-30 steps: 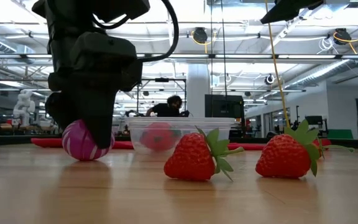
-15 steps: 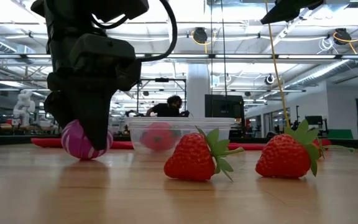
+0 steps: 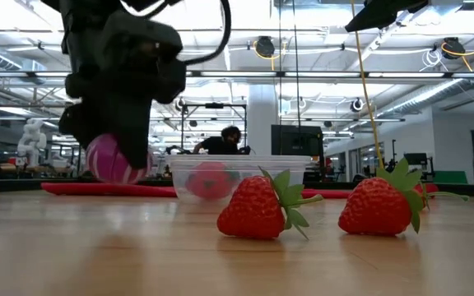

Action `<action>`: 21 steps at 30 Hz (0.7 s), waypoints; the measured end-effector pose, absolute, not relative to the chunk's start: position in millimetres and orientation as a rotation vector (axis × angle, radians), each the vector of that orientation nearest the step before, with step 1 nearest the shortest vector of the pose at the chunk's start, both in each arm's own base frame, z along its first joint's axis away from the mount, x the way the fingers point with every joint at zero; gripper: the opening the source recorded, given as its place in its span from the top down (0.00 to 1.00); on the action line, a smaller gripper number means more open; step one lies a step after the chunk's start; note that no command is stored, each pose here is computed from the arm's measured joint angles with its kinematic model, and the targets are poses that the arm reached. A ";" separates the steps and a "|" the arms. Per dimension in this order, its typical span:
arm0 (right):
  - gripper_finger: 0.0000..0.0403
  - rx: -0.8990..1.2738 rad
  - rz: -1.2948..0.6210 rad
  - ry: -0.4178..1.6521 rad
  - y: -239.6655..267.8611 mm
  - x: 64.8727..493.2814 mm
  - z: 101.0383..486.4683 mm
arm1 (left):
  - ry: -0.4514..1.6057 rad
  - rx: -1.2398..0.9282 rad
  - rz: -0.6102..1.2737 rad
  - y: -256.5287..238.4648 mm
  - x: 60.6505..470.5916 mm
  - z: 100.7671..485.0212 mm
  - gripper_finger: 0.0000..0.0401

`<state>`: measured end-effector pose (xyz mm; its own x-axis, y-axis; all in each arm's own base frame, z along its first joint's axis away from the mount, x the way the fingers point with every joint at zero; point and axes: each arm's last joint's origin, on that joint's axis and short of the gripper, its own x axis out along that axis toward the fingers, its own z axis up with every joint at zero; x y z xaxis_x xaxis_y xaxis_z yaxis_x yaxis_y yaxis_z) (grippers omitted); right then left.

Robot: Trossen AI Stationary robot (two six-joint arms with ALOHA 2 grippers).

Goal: Pick and placing Produce into tupperware
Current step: Put the red onion in the transparent bin

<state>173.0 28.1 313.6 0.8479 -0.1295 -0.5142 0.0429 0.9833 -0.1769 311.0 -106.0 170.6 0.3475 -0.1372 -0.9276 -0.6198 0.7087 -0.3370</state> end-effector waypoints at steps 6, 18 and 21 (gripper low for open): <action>0.54 -0.161 -0.091 0.552 28.1 173.0 313.6 | 1.133 -0.793 0.304 -101.1 305.5 196.5 0.40; 0.54 -0.166 -0.090 0.552 28.1 173.0 313.6 | 0.979 -0.785 0.274 -67.0 304.3 242.9 0.38; 0.54 -0.163 -0.091 0.552 28.1 172.9 313.6 | 1.012 -0.753 0.304 -58.7 305.8 252.2 0.37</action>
<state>172.9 28.1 313.6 0.8479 -0.1294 -0.5140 0.0418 0.9830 -0.1786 305.8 -58.7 252.2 0.5160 -0.1049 -0.8502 -0.5560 0.7140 -0.4256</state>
